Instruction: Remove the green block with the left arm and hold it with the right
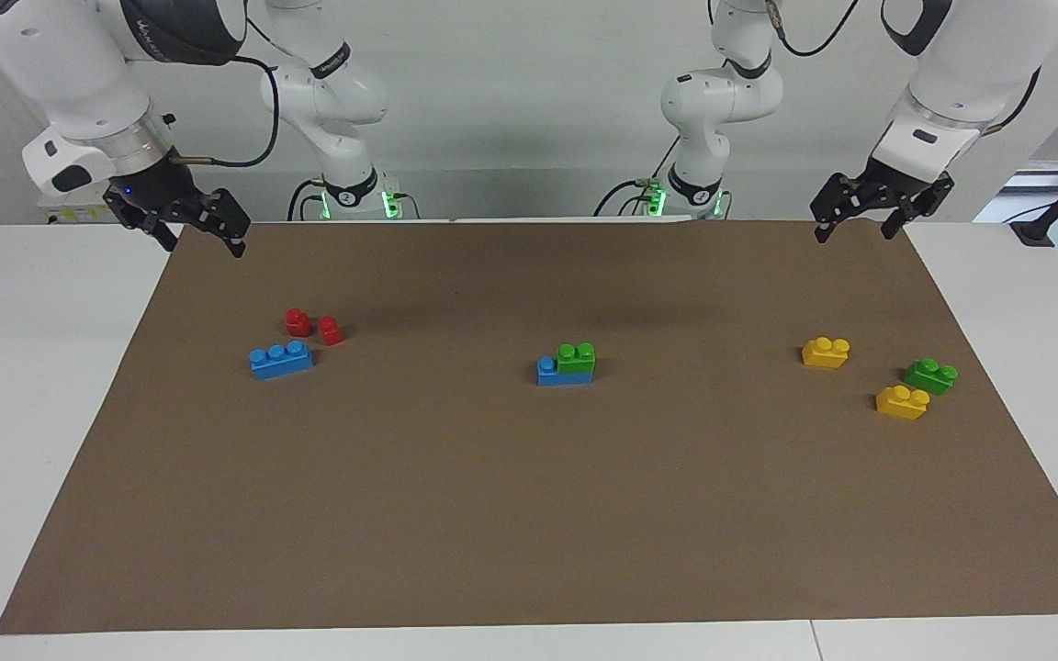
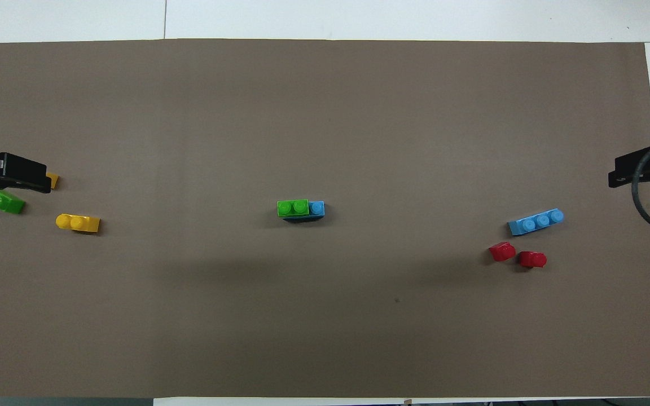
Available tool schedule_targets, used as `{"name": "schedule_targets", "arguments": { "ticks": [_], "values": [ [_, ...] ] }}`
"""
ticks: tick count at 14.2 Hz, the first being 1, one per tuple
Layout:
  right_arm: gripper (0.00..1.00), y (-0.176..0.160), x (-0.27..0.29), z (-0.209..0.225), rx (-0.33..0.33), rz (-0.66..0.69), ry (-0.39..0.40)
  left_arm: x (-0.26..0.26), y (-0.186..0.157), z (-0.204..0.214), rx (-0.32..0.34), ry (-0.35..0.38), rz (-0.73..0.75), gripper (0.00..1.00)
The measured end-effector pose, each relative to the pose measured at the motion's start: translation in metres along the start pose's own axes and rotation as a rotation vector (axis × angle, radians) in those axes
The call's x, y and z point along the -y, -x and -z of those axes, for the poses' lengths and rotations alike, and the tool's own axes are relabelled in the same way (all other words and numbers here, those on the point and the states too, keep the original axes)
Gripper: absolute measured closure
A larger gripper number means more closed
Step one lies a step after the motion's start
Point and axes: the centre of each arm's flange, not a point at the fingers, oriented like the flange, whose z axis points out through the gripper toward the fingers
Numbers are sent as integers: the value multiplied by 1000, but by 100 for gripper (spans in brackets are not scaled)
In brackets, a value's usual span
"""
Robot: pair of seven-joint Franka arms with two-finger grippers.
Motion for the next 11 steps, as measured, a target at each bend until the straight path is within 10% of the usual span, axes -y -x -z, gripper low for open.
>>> {"name": "schedule_targets", "arguments": {
  "ticks": [11],
  "values": [
    [0, 1, 1, -1, 3, 1, 0, 0, 0, 0, 0, 0, 0, 0]
  ]
}}
